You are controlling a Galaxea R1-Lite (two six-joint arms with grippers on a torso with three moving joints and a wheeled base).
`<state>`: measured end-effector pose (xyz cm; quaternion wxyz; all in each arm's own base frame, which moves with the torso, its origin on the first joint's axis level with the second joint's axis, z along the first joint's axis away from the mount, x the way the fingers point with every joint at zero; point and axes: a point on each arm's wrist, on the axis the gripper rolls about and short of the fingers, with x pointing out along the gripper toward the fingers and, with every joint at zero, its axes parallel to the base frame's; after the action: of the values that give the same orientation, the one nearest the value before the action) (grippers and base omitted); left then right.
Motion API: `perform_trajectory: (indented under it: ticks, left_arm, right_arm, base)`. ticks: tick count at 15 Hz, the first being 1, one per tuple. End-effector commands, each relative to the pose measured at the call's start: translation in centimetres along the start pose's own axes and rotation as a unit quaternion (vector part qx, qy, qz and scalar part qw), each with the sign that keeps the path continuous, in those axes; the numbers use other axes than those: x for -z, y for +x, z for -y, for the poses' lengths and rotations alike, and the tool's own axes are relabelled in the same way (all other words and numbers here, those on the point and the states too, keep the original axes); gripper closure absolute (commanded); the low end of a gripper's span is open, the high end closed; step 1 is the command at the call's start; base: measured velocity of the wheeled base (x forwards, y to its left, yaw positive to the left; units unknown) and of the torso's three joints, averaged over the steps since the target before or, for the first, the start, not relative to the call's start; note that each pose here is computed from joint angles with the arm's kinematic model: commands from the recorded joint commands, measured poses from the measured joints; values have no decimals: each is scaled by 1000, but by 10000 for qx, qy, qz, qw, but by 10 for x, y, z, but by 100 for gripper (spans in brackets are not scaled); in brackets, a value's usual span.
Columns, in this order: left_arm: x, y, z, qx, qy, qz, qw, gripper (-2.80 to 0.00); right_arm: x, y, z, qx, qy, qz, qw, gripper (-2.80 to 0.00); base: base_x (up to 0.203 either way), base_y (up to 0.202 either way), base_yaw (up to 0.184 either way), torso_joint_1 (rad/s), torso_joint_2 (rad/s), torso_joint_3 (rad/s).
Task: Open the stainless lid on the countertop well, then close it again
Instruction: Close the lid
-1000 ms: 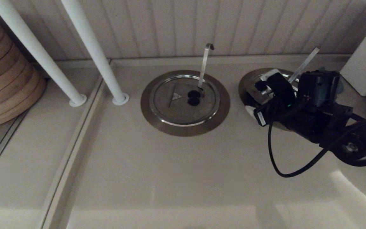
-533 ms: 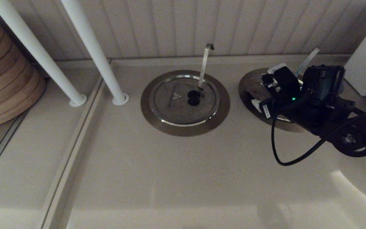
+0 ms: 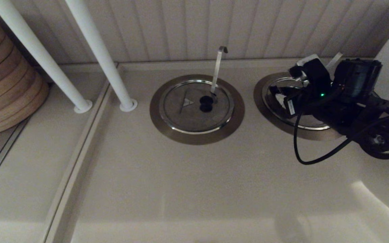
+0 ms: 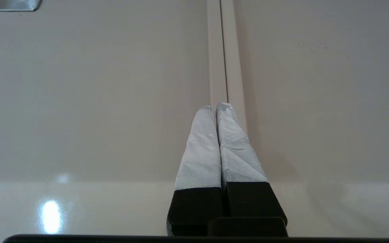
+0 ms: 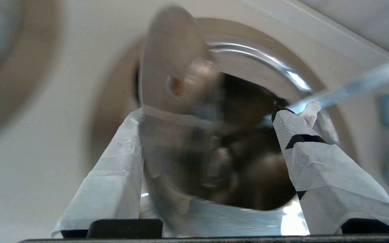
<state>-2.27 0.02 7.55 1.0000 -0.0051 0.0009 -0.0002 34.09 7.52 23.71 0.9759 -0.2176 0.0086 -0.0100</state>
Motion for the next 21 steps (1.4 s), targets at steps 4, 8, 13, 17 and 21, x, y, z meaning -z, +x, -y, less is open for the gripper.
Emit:
perform_trajectory:
  ticks: [4, 8, 13, 17, 21]
  left_arm:
    - [0, 0, 0, -2, -2, 8, 10000, 0]
    - [0, 0, 0, -2, -2, 8, 10000, 0]
    - [0, 0, 0, -2, -2, 1, 10000, 0]
    - [0, 0, 0, -2, -2, 1, 10000, 0]
    - [0, 0, 0, -2, -2, 9, 10000, 0]
  right_arm:
    - [-7, -1, 29, 414, 51, 131, 9990, -280]
    - [-8, 1, 44, 632, 79, 169, 9978, -280]
    - [-4, 6, 85, 1178, 82, 163, 9929, -280]
    - [-2, 5, 101, 1352, 72, 148, 9907, -280]
    - [-6, 1, 110, 1469, 77, 211, 9889, -280]
  base:
    - [0, 0, 0, 0, 0, 0]
    - [0, 0, 0, 0, 0, 0]
    - [0, 0, 0, 0, 0, 0]
    - [0, 0, 0, 0, 0, 0]
    - [0, 0, 0, 0, 0, 0]
